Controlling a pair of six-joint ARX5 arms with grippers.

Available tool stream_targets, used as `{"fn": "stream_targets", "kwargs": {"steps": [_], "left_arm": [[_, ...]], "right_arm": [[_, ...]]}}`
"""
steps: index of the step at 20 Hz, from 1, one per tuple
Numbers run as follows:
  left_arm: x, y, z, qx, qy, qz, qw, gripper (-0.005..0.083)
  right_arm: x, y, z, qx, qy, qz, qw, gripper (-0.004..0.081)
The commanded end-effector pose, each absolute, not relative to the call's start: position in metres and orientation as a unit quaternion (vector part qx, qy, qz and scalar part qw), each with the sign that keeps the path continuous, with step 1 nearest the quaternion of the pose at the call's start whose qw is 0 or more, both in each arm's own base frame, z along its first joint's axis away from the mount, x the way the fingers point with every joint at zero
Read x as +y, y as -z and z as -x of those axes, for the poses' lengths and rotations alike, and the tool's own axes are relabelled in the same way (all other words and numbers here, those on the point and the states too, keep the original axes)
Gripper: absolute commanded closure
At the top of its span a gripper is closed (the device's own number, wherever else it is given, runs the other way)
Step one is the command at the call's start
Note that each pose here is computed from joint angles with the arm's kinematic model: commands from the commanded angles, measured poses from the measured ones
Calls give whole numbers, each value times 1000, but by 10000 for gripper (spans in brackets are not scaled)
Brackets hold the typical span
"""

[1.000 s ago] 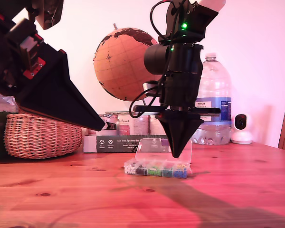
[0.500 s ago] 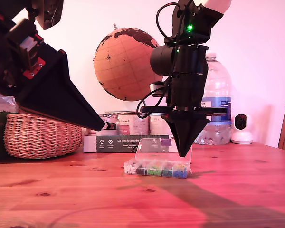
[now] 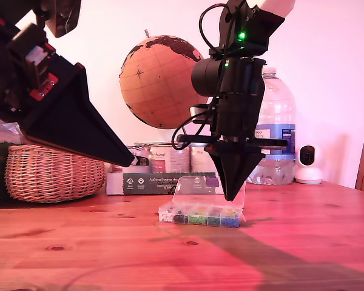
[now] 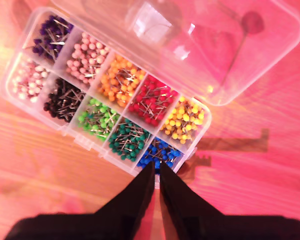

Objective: Sort the loose pins on the table into their correct compartments

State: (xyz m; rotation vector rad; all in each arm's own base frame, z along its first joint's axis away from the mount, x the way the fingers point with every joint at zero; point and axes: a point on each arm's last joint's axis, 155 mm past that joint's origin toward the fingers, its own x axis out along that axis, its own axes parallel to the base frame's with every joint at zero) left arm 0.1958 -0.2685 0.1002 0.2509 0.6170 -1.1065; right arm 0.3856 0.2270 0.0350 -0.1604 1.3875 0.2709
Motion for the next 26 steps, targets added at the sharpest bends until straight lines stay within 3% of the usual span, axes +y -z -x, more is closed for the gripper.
{"fn": "stream_targets", "kwargs": {"steps": [1,19,22,26], "left_arm": [[-266,-91,-193,296,515,-118,796,797],[-266,-91,-193,297,514,-117,796,797],[-266,-91,-193,297,514,-118,796,797],[-266,-91,-192,297,515,-117,796,797]], "right_arm": [[224,-14,-377,658,-119,78,740,783],[223,-8,-375,665,-118,77,734,782],[223,-8,-377,662,-118,79,736,716],[220,-8,-379,658,-115,90,739,711]]}}
